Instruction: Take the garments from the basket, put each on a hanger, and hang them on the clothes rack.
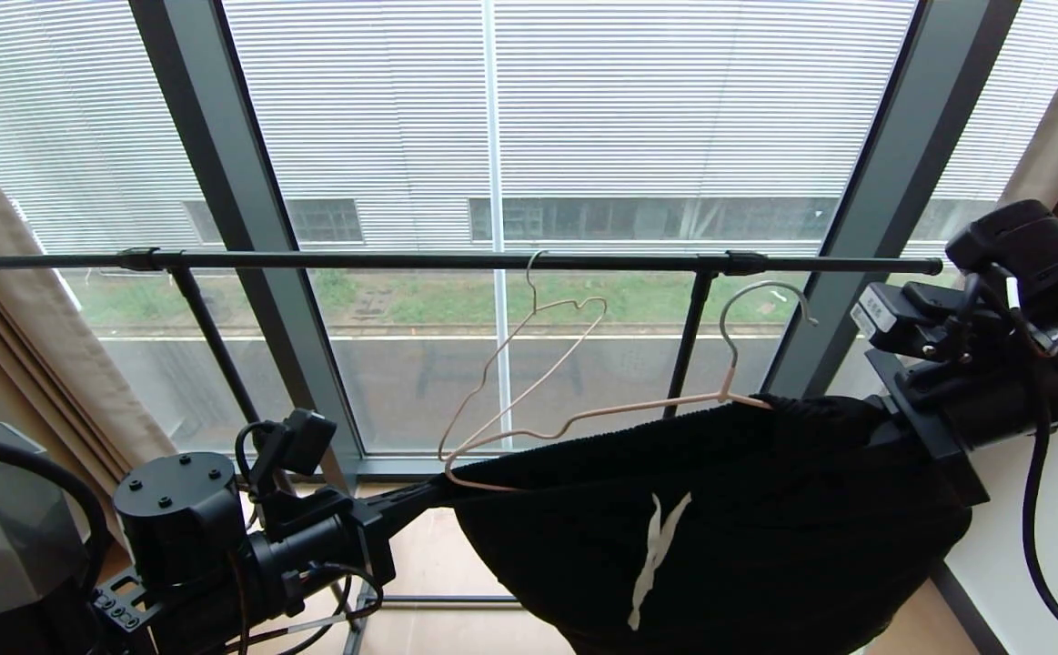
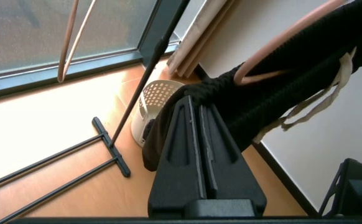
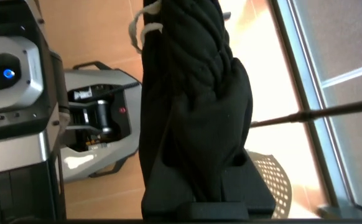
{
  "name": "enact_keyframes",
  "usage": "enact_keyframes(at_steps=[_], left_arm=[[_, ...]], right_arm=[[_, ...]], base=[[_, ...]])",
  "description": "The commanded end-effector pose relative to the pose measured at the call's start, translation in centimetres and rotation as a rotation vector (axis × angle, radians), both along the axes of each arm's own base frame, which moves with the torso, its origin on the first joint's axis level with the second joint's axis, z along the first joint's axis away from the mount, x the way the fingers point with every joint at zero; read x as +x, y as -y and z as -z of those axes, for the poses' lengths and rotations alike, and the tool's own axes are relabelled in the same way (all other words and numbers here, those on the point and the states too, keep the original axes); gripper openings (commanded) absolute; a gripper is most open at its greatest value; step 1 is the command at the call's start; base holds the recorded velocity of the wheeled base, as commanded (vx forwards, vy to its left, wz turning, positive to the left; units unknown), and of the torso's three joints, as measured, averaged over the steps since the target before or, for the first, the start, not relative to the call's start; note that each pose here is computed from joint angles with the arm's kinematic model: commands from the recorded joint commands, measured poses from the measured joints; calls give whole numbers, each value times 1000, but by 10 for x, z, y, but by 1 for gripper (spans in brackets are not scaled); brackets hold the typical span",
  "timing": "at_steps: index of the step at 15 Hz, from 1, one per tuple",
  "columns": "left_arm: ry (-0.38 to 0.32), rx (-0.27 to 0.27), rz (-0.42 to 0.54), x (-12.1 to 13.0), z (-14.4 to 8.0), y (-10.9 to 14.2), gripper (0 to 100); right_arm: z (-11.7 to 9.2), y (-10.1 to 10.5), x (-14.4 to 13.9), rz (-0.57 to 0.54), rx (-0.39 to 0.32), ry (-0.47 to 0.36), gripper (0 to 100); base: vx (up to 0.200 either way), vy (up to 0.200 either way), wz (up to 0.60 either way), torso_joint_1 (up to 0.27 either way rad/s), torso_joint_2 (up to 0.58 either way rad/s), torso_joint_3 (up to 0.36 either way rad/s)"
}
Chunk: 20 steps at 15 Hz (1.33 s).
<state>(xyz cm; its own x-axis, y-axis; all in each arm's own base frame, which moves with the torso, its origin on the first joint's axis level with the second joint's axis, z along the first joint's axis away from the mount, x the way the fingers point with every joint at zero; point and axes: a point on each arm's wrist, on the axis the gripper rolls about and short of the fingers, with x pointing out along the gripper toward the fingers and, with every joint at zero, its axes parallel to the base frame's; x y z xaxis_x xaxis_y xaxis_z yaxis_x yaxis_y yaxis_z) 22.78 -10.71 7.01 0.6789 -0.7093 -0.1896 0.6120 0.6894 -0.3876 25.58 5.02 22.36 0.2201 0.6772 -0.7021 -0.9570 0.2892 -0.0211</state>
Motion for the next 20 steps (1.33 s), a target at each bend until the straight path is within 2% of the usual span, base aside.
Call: enact_keyframes(at_steps=[1,5,8,11,13,16,20], left_arm=[[3,-1,0,0,0,0,0],[11,-5,1,-1,-3,0,0],[10,-4,1,-1,-3,0,0],[32,-12,4,-3,-8,-1,0],[49,-3,7,-4,-10,-1,0],[148,-31,19,-8,-32,0,0],[115,-1,39,-12,-62,4,0]], right_arm=[[5,0,1,6,-18,-2,0],[21,0,5,24,-48,37,0],[23,1,7,40,-86,43,0],[29,-1,8,63,-164,36,0],[29,-9,7,40,-163,35,0],[33,-21,7,14,-161,11,0],[41,-29,14,8,-160,12,0]], base=[[0,0,0,0,0,0],[0,0,0,0,0,0],[0,0,0,0,0,0],[0,0,0,0,0,0],[0,0,0,0,0,0],[0,0,0,0,0,0],[0,0,0,0,0,0]])
